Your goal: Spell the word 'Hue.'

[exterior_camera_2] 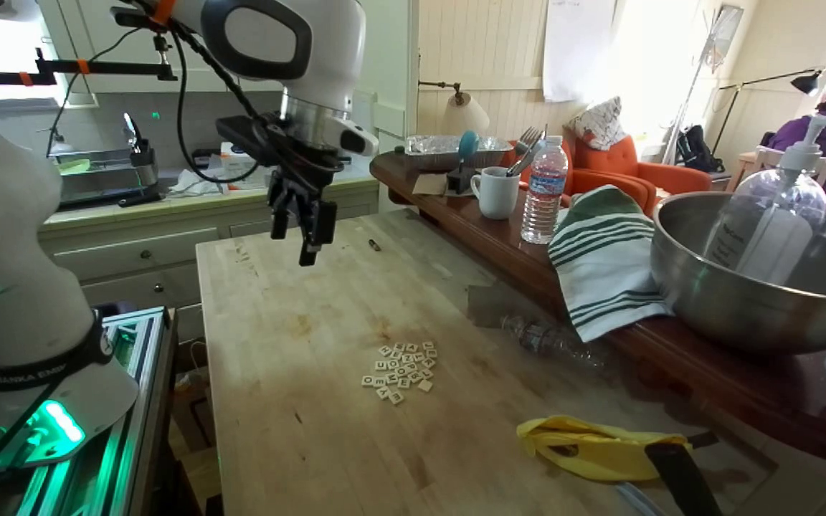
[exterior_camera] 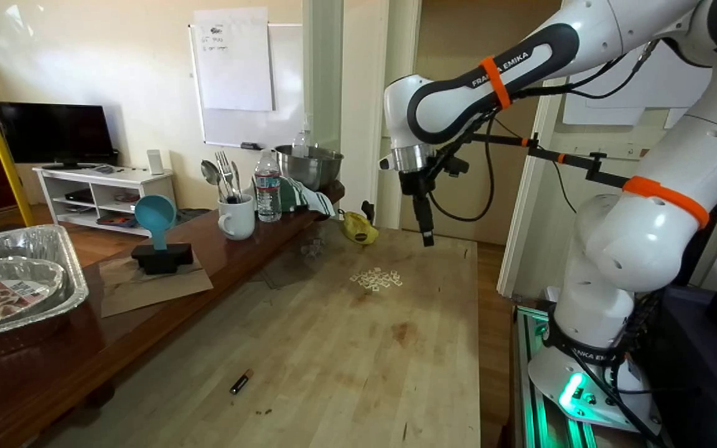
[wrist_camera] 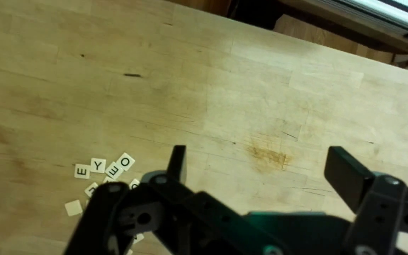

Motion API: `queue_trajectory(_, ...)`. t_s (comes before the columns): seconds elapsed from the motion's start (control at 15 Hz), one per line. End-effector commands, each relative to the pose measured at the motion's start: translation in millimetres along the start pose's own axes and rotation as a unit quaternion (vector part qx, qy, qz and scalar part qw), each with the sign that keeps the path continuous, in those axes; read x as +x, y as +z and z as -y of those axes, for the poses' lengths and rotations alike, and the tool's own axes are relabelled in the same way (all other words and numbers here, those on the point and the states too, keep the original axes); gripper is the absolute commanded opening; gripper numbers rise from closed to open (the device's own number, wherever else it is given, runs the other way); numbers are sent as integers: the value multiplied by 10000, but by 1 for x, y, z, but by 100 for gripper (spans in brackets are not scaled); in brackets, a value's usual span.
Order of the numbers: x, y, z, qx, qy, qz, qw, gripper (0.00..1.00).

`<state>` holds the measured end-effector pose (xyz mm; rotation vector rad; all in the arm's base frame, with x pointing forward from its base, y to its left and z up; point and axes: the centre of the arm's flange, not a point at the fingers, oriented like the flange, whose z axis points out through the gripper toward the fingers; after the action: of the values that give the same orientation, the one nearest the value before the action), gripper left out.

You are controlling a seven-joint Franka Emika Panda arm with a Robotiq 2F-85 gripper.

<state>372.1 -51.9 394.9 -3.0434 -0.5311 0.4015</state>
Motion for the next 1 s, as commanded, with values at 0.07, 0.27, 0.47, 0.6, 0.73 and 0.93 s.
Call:
queue_trajectory(0.07, 28, 23, -3, -69, -1229, 291, 9920, 100)
queue_trajectory(0.27, 23, 23, 4, -5, -1166, 289, 9928, 100)
queue_trajectory(0.47, 28, 20, 2, -22, -1295, 287, 9912, 100)
queue_trajectory(0.6, 28, 19, 2, -27, -1306, 283, 9910, 100)
queue_trajectory(0.73, 27, 32, -1, -85, -1292, 91, 9915, 100)
queue_trajectory(0.93, 37, 51, -12, -197, -1336, -305, 9904, 100)
